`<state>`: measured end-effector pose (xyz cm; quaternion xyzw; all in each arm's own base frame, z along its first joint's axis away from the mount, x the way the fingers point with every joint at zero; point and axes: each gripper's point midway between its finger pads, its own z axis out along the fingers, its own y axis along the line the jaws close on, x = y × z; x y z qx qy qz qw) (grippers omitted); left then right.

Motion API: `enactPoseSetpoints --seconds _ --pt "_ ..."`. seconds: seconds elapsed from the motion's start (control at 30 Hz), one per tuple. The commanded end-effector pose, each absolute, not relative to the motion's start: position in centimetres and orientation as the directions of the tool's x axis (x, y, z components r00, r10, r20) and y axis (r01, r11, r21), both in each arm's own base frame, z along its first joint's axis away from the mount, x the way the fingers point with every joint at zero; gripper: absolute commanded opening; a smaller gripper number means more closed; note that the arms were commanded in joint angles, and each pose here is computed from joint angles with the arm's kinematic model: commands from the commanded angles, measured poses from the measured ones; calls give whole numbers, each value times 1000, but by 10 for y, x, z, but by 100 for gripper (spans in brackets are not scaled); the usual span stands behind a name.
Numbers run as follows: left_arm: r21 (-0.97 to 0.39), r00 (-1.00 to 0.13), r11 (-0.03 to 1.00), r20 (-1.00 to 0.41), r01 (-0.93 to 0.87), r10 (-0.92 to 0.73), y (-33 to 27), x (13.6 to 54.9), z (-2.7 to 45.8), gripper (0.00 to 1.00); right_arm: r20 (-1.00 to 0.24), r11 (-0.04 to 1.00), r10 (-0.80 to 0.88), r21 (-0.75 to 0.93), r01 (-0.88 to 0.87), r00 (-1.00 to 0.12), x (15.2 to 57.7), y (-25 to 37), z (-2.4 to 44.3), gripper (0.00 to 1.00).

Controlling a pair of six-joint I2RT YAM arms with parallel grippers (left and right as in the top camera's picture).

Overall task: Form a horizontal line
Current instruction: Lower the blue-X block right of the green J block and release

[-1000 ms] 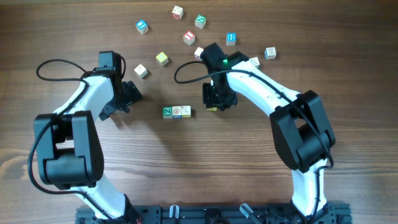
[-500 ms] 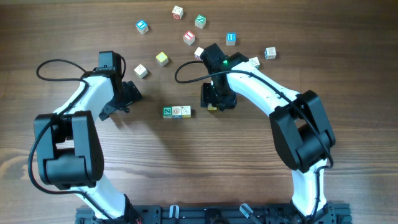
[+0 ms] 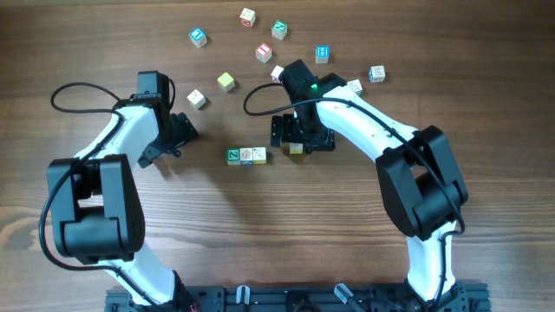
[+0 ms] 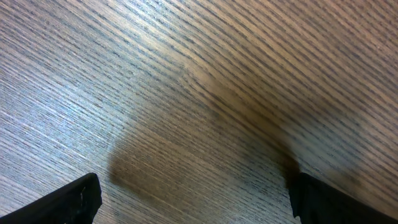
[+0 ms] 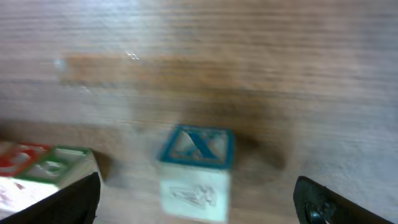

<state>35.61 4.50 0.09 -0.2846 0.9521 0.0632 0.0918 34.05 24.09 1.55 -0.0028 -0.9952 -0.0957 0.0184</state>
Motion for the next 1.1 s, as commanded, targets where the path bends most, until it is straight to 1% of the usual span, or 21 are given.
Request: enactPoseSetpoints --seconds 0.0,0.1,0.2,0.3,0.4,0.9,1.07 --pt "82 -824 829 -200 -553 -530 45 353 -4 100 -2 975 5 221 5 -1000 356 235 44 100" --pt "82 -824 829 -200 -553 -530 45 353 -4 100 -38 974 -10 228 -18 -999 362 233 53 100" --pt "82 -824 829 -200 -553 -530 45 353 -4 100 -85 991 3 132 -8 -996 370 216 50 100" --pt "82 -824 829 -200 -553 -530 45 353 -4 100 -101 992 8 128 -5 -995 374 215 50 100" --pt "82 -824 829 -200 -553 -530 45 353 -4 100 -133 997 43 62 35 -990 380 202 50 100" --pt "82 -824 829 -200 -553 -530 45 353 -4 100 -148 998 37 55 29 -988 384 202 48 100" --pt "82 -824 829 -200 -553 -530 45 353 -4 100 -135 998 36 47 30 -990 383 201 41 100"
